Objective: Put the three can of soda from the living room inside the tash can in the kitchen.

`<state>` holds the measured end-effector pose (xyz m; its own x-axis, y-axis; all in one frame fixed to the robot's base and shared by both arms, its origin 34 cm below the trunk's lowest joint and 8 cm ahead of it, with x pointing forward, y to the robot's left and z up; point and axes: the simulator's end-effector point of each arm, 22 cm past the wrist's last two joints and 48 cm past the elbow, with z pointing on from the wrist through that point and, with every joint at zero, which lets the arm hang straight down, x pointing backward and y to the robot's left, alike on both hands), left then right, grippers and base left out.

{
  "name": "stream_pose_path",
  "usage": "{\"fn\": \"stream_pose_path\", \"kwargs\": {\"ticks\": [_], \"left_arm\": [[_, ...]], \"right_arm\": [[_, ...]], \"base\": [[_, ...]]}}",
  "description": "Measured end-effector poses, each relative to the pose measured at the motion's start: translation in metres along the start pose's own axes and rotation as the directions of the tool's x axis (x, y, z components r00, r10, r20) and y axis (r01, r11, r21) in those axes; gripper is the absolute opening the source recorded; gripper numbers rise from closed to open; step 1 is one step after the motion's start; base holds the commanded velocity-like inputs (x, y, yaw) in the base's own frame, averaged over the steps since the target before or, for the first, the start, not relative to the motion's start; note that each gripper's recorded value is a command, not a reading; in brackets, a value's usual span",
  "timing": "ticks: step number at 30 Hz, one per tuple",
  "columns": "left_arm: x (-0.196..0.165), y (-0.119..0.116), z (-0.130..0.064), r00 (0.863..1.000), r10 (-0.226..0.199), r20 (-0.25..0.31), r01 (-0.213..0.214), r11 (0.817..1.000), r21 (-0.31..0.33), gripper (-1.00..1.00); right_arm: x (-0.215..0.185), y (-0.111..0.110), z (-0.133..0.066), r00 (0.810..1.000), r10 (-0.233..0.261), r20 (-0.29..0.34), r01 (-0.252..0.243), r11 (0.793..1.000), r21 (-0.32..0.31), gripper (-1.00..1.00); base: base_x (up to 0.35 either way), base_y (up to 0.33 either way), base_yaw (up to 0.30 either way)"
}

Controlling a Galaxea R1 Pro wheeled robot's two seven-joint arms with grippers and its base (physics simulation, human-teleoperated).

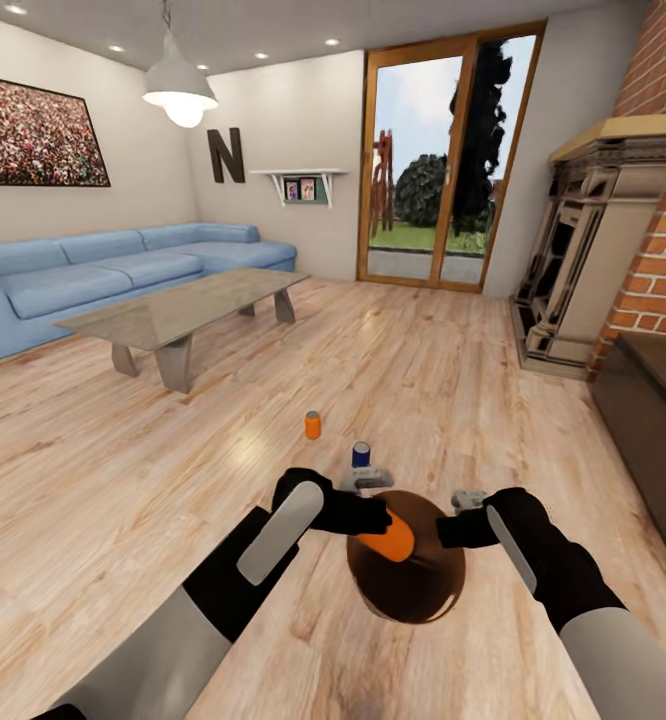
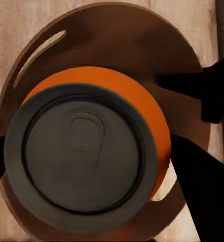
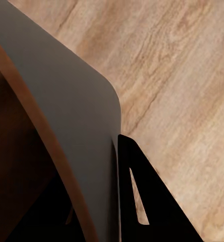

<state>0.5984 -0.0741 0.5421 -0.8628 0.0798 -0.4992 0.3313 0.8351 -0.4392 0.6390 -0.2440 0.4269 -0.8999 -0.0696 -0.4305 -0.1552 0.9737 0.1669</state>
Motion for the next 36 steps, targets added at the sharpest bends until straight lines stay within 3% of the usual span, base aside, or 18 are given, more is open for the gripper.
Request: {"fn": "stream_pose_path", "kwargs": {"ticks": [3, 6, 7, 17, 19, 21, 25, 28, 30, 33, 34, 35, 36], "left_arm": [[0.004, 0.0, 0.003, 1.0, 0.008, -0.003, -0.008, 1.0, -0.007, -1.0], [0.016, 0.009, 0.014, 0.999, -0.006, -0.04, 0.005, 1.0, -0.028, -1.0], [0.022, 0.013, 0.02, 0.999, -0.013, -0.052, 0.011, 0.999, -0.037, 1.0], [0.025, 0.021, 0.031, 0.999, -0.033, -0.034, 0.031, 0.998, -0.052, 1.0], [0.017, 0.024, 0.028, 0.999, -0.044, -0.005, 0.044, 0.998, -0.054, 1.0], [-0.007, 0.032, 0.015, 0.995, -0.045, 0.092, 0.052, 0.996, -0.074, 1.0], [-0.026, 0.035, -0.008, 0.981, -0.046, 0.187, 0.057, 0.997, -0.057, 1.0], [-0.04, 0.053, -0.029, 0.964, -0.087, 0.251, 0.102, 0.994, -0.047, 1.0], [-0.052, 0.068, -0.043, 0.946, -0.142, 0.291, 0.158, 0.987, -0.033, 1.0], [-0.058, 0.099, -0.069, 0.901, -0.254, 0.352, 0.275, 0.961, -0.009, 1.0], [-0.057, 0.124, -0.082, 0.874, -0.301, 0.383, 0.33, 0.944, -0.012, 1.0], [-0.056, 0.144, -0.092, 0.855, -0.324, 0.405, 0.363, 0.932, -0.022, 1.0], [-0.053, 0.154, -0.097, 0.847, -0.332, 0.414, 0.377, 0.926, -0.028, 1.0]], "right_arm": [[0.0, 0.006, 0.002, 1.0, -0.004, -0.001, 0.004, 1.0, -0.006, -1.0], [0.001, 0.005, 0.002, 1.0, -0.01, -0.002, 0.01, 1.0, 0.0, -1.0], [0.001, 0.006, 0.002, 1.0, -0.01, -0.003, 0.01, 1.0, -0.001, -1.0], [0.0, 0.005, 0.002, 1.0, -0.011, 0.0, 0.011, 1.0, 0.001, -1.0], [0.0, 0.004, 0.002, 1.0, -0.012, 0.0, 0.012, 1.0, 0.005, -1.0], [0.0, 0.002, 0.001, 1.0, -0.012, 0.0, 0.012, 1.0, 0.011, -1.0], [0.0, 0.004, 0.001, 1.0, -0.003, 0.001, 0.003, 1.0, 0.0, -1.0], [-0.001, 0.004, 0.001, 1.0, 0.004, 0.002, -0.004, 1.0, -0.006, -1.0], [-0.002, 0.001, -0.001, 1.0, 0.0, 0.004, 0.0, 1.0, 0.008, -1.0], [-0.005, -0.001, -0.006, 1.0, -0.003, 0.013, 0.003, 1.0, 0.02, -1.0], [-0.006, -0.001, -0.008, 1.0, 0.0, 0.017, 0.0, 1.0, 0.017, -1.0], [-0.007, 0.0, -0.01, 1.0, 0.003, 0.021, -0.004, 1.0, 0.012, -1.0], [-0.008, 0.0, -0.013, 1.0, 0.005, 0.025, -0.005, 1.0, 0.01, -1.0]], "base": [[0.0, 0.0, 0.0], [0.0, 0.0, 0.0], [0.0, 0.0, 0.0], [0.0, 0.0, 0.0], [0.003, 0.01, 0.0], [0.049, 0.123, 0.0], [0.108, 0.224, 0.0], [0.059, 0.108, 0.0], [0.026, 0.047, 0.0], [0.011, 0.019, 0.0], [0.003, 0.006, 0.0], [0.003, 0.005, -0.007], [0.001, 0.002, -0.132]]}}
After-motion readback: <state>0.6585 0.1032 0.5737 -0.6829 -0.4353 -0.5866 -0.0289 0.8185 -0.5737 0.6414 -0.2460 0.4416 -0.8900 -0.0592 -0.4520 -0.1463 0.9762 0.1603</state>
